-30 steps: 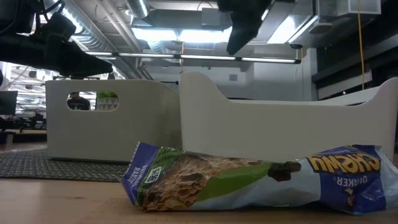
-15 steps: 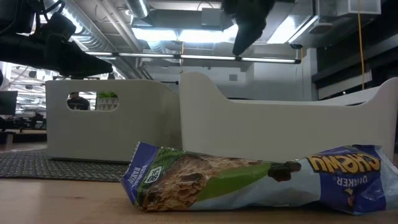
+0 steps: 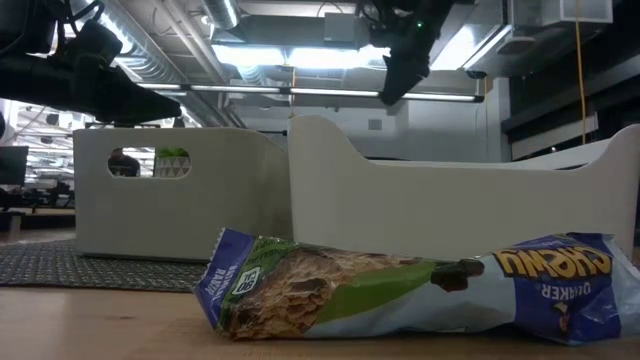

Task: Pick and place Granola Bars by type
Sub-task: Put the red granola bar into the transparent bin

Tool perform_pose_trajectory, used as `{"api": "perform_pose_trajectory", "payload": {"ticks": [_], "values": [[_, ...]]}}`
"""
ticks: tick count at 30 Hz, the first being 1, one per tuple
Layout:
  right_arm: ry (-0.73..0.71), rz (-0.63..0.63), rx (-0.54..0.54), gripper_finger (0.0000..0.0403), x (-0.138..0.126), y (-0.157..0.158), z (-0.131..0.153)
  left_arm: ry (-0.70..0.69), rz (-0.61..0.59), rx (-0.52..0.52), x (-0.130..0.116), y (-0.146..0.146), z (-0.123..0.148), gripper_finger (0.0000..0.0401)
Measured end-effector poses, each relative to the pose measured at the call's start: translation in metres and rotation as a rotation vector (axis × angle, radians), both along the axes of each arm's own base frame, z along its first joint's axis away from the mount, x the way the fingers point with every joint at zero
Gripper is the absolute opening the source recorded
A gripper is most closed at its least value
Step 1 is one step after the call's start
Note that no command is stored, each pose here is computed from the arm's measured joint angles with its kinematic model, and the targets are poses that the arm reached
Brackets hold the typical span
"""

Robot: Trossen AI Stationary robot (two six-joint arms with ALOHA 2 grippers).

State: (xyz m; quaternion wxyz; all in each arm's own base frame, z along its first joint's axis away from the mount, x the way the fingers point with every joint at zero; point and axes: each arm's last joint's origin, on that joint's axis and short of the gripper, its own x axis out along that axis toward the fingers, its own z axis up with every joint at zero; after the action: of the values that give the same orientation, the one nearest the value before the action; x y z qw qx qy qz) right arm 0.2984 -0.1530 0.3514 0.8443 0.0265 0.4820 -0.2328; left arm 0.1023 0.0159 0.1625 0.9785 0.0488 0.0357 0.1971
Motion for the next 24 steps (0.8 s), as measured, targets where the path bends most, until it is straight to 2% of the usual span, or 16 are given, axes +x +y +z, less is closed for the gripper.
{"api": "perform_pose_trajectory", "payload": {"ticks": [7, 11, 19, 24], "values": [[-0.041, 0.019, -0.005, 0.0184, 0.006, -0.007, -0.007, 0.000, 0.000, 0.000, 0.000, 0.000, 0.000, 0.0221], [-0.040, 0.031, 0.001, 0.0184, 0.015, -0.014, -0.032, 0.000, 0.000, 0.000, 0.000, 0.000, 0.000, 0.0221], [0.063, 0.044, 0.037, 0.0184, 0.025, -0.027, -0.094, 0.000, 0.000, 0.000, 0.000, 0.000, 0.000, 0.0221], [0.127, 0.031, 0.073, 0.0184, 0.026, -0.036, -0.120, 0.000, 0.000, 0.000, 0.000, 0.000, 0.000, 0.0221]]}}
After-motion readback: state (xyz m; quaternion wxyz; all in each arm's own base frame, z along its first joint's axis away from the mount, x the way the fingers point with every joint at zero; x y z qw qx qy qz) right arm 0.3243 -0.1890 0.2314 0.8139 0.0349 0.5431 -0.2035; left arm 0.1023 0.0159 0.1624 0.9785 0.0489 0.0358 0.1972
